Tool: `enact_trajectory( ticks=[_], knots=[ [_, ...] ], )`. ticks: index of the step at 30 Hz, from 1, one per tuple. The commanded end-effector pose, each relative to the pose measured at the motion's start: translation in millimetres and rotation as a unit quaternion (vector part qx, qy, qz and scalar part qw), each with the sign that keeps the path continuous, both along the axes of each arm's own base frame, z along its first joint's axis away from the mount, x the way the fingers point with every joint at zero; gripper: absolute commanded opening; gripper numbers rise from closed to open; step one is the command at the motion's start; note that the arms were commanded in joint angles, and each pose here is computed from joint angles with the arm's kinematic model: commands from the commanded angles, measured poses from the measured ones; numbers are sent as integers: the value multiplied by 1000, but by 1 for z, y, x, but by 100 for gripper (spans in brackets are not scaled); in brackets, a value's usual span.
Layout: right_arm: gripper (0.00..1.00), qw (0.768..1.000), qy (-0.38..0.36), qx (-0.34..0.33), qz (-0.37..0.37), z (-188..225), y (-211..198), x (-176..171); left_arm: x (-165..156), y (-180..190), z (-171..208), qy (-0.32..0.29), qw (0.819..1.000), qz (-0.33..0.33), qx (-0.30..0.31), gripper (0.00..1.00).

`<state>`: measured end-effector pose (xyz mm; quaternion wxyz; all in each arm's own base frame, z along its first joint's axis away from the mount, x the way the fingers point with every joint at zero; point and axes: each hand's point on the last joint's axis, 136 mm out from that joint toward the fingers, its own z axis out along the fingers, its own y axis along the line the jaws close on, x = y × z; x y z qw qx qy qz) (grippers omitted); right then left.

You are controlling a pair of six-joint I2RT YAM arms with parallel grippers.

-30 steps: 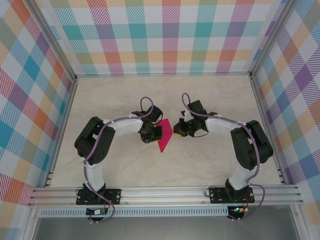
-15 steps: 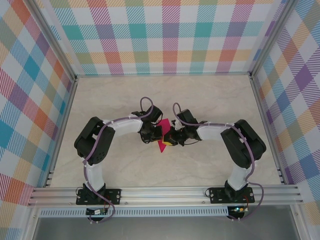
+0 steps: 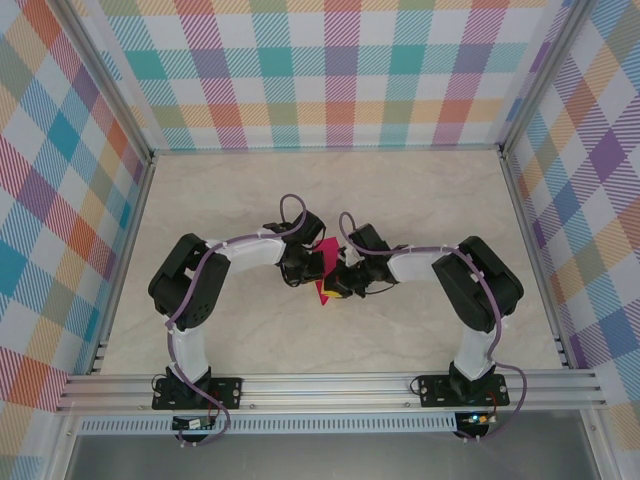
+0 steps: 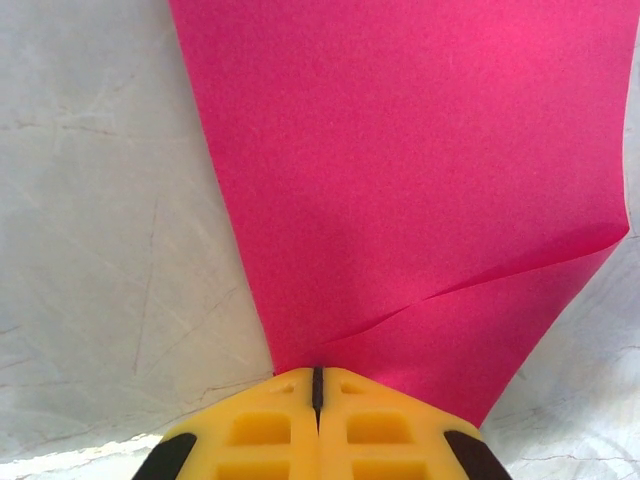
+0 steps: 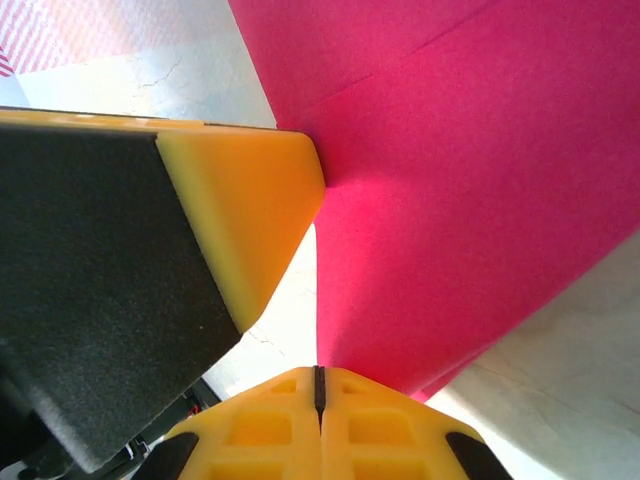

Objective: Fold a paper plane with a square sheet of paper (pick it up from the middle)
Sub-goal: Third fold the triangle at the center of the table.

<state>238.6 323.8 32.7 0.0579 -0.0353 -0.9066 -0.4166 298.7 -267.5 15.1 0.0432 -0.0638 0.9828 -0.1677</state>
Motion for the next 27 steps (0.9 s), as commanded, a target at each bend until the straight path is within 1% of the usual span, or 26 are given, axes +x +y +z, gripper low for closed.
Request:
enact_trajectory(
  ticks=[1,14,27],
  knots=[
    [0,1000,13,-12,12,-11,-3,-11,-42,58,-59,79,988,19,135,0],
    [0,999,29,-18,19,-18,-1,-19,-39,64,-59,73,985,32,151,0],
    [0,998,44,-29,22,-26,1,-25,-39,65,-58,71,985,33,153,0]
  ],
)
